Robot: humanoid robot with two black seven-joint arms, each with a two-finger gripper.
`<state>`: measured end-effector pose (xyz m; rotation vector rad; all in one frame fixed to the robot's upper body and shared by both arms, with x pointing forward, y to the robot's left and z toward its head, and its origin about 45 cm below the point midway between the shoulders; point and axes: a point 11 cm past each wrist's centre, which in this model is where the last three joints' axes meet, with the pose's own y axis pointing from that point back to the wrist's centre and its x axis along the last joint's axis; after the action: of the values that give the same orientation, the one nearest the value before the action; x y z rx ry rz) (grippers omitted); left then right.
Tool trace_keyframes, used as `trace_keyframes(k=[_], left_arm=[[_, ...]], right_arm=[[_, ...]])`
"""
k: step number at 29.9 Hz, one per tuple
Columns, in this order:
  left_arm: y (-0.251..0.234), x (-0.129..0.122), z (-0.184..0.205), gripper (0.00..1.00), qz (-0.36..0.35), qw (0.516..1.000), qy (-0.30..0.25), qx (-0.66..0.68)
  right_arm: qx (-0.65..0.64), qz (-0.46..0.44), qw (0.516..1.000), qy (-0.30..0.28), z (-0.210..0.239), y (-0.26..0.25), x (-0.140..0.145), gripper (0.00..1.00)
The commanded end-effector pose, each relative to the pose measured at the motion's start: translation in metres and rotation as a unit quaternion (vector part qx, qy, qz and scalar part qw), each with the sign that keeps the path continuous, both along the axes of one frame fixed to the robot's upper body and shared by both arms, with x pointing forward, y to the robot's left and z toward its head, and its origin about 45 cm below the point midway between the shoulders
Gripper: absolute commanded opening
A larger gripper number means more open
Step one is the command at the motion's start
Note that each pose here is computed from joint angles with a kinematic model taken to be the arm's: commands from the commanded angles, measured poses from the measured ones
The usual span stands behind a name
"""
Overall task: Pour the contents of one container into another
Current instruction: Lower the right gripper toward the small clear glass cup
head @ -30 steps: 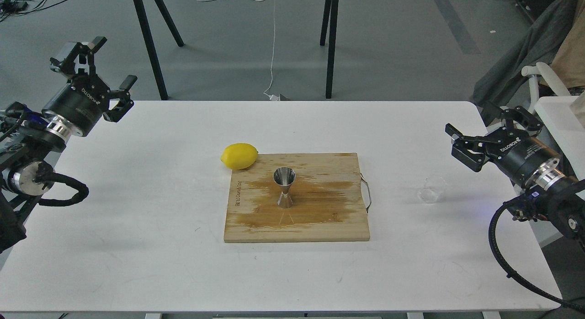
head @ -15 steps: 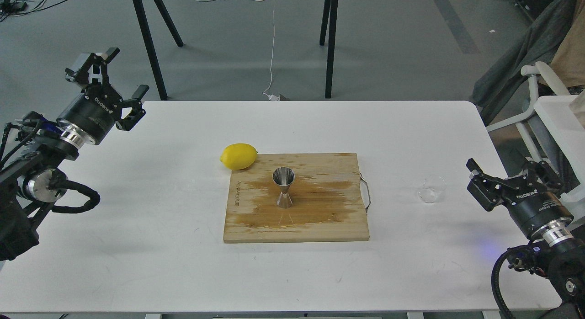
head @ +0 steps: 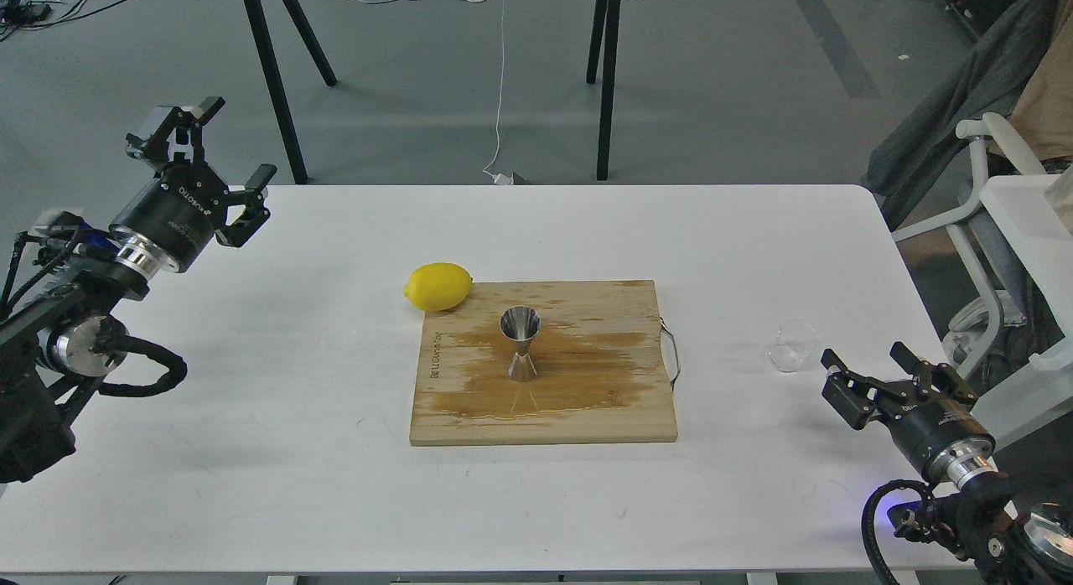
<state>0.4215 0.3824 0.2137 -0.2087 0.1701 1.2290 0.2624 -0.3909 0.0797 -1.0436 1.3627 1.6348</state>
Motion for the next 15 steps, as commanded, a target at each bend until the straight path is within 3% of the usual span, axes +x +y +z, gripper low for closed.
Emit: trace_keyframes(k=[1, 15], left_arm=[[0.000, 0.000, 0.000, 1.00, 0.000, 1.000, 0.000, -0.001], [0.000, -0.001, -0.002, 1.00, 0.001, 1.000, 0.002, 0.000]], right_arm=[[0.002, 0.001, 1.000, 0.016, 0.000, 0.002, 0.004, 0.98], [-0.020, 0.031, 0.995, 0.088, -0.005, 0.021, 0.024, 0.96]])
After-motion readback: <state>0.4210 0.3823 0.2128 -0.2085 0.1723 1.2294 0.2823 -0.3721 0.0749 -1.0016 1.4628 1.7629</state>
